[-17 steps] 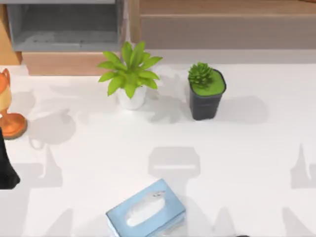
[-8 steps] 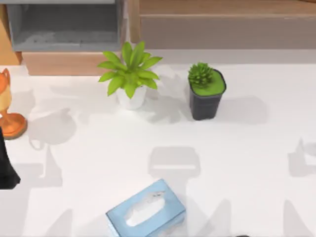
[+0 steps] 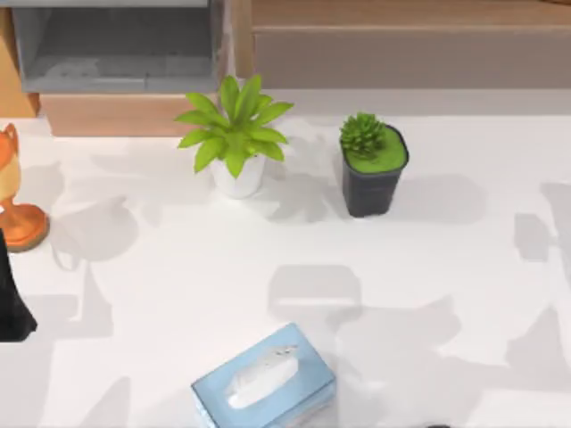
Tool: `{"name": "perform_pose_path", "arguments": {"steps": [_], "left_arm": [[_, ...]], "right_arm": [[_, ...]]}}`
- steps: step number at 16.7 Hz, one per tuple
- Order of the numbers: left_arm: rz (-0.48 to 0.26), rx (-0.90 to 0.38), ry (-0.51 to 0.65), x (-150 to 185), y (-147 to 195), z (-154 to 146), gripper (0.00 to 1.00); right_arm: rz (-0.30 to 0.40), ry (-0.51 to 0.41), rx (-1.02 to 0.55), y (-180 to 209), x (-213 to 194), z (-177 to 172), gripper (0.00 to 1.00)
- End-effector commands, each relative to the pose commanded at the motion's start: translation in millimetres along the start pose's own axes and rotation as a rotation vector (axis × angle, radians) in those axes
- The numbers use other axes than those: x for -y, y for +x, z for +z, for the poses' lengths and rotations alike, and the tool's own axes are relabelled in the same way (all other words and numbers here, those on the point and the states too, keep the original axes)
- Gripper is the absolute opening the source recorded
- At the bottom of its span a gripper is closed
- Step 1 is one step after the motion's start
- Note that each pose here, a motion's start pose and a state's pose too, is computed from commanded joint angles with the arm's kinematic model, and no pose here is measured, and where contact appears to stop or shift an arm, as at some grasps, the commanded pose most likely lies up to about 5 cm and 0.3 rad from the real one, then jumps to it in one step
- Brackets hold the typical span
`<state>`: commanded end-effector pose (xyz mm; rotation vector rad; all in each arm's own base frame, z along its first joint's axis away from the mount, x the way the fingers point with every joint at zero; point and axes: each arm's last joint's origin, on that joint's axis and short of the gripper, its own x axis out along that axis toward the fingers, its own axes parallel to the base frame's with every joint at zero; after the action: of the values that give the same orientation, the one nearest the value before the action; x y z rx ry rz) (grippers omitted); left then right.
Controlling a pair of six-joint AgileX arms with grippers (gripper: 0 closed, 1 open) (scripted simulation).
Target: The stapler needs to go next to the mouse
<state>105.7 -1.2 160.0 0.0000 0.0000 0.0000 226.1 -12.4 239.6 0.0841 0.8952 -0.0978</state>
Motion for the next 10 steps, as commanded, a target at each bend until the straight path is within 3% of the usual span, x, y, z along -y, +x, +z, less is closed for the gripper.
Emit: {"name": "perform_pose_path", "arguments": {"steps": [5,10], "left_arm": [[0.000,0.000,0.000,0,0,0,1.00],[0.000,0.000,0.000,0,0,0,1.00]], "right_arm": [[-0.032,0.046,-0.346,63,1,42,1.00],[-0.054,0.079,-0.605,124,4,51,1.00]]}}
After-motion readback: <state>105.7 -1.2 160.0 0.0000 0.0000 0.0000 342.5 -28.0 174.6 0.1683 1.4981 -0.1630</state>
